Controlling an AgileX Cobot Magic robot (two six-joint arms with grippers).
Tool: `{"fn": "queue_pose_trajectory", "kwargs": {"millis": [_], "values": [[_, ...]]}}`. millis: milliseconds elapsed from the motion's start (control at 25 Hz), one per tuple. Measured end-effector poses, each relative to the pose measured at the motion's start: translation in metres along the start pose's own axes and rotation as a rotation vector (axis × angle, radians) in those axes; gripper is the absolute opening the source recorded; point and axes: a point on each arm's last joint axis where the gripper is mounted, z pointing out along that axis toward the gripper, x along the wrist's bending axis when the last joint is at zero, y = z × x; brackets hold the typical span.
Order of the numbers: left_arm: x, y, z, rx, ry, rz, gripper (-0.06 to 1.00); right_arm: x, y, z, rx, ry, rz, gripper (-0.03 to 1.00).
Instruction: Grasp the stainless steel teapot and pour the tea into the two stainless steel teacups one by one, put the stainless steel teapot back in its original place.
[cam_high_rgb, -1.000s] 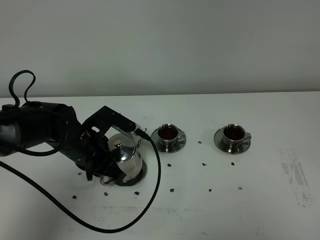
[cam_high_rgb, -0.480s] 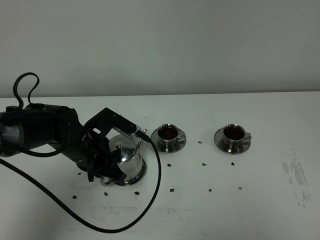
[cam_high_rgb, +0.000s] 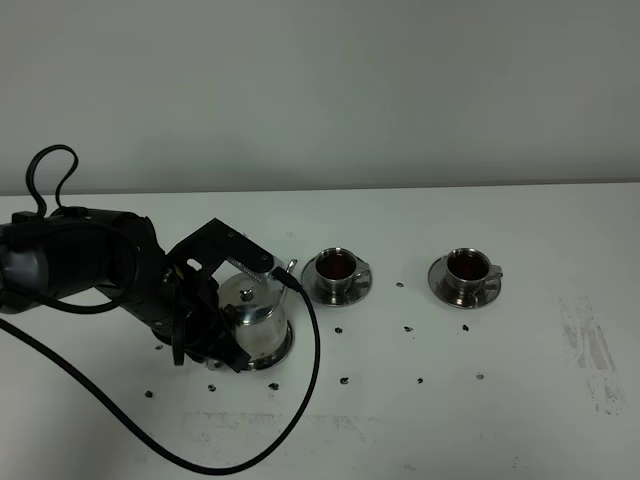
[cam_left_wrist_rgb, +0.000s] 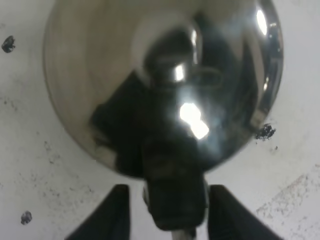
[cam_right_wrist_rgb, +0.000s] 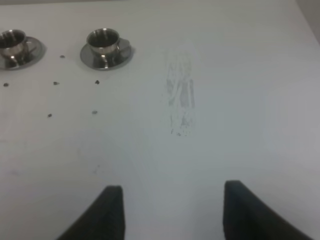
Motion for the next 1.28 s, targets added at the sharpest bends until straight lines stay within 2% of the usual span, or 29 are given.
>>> {"fn": "queue_pose_trajectory", "kwargs": {"millis": [240,480,640,760,880,1040,1160,1280], "values": [[-0.002,0.001,-0.027,-0.018,0.001,0.006,0.47,0.000,0.000,0.000,0.000,0.000,0.000,0.43],[-0.008,0.001,-0.085,-0.106,0.028,0.019,0.47,0.000,0.000,0.000,0.000,0.000,0.000,0.43],[-0.016,-0.005,-0.152,-0.252,0.083,0.035,0.47,0.000,0.000,0.000,0.000,0.000,0.000,0.43],[-0.026,-0.019,-0.210,-0.408,0.144,0.049,0.47,0.000,0.000,0.000,0.000,0.000,0.000,0.43],[-0.037,-0.037,-0.255,-0.529,0.190,0.060,0.47,0.000,0.000,0.000,0.000,0.000,0.000,0.43],[-0.051,-0.064,-0.298,-0.633,0.230,0.074,0.47,0.000,0.000,0.000,0.000,0.000,0.000,0.43],[-0.059,-0.088,-0.317,-0.623,0.270,0.091,0.47,0.000,0.000,0.000,0.000,0.000,0.000,0.43],[-0.060,-0.116,-0.326,-0.504,0.328,0.032,0.47,0.000,0.000,0.000,0.000,0.000,0.000,0.43]]}}
